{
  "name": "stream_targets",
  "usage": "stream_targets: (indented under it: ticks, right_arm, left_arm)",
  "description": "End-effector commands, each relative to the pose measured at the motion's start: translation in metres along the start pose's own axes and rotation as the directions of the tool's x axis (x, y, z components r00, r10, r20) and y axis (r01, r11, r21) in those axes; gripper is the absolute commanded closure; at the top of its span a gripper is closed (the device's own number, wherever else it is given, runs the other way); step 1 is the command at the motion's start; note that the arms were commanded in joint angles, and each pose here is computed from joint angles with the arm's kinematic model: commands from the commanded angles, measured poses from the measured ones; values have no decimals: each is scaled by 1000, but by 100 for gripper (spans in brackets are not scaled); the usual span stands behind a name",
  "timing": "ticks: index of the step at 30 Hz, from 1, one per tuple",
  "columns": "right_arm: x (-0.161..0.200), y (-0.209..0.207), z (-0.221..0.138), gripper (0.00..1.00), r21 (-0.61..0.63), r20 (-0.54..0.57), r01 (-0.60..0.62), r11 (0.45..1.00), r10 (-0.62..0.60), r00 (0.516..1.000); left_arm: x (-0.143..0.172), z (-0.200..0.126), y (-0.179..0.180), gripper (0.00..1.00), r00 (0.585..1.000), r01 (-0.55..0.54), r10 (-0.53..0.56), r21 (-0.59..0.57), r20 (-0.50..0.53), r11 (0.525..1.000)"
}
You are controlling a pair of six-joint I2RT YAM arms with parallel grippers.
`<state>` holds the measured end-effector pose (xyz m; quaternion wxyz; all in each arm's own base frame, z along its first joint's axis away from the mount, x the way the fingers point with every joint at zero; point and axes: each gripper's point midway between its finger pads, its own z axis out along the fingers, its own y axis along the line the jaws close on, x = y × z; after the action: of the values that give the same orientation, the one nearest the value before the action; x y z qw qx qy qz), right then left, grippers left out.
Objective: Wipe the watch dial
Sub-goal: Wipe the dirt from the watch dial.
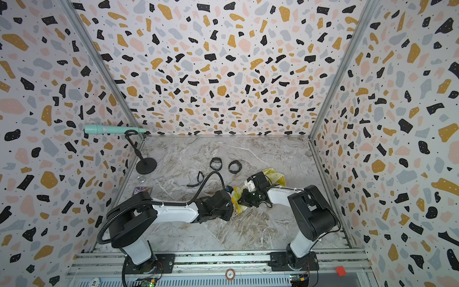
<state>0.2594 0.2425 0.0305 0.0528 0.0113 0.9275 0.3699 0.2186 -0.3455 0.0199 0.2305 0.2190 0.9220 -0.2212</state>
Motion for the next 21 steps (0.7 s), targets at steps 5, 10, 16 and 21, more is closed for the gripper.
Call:
stream_targets:
  ticks: [5, 10, 16, 21]
  right_arm:
    - [-8, -31, -24, 100, 94, 67, -63, 994, 56, 996]
    - [-25, -27, -47, 100, 75, 119, -48, 996, 39, 992]
    - [-29, 5, -51, 100, 12, 117, 26, 1000, -27, 993]
    - [-23, 32, -30, 100, -34, 68, 81, 996, -79, 995]
  left_arm:
    - [60, 23, 20, 89, 984, -14, 7, -33, -179, 999]
    - [60, 25, 20, 89, 982, -23, 16, -33, -188, 999]
    - [59, 27, 18, 89, 982, -26, 20, -29, -190, 999]
    - [58, 28, 17, 90, 981, -30, 24, -25, -190, 999]
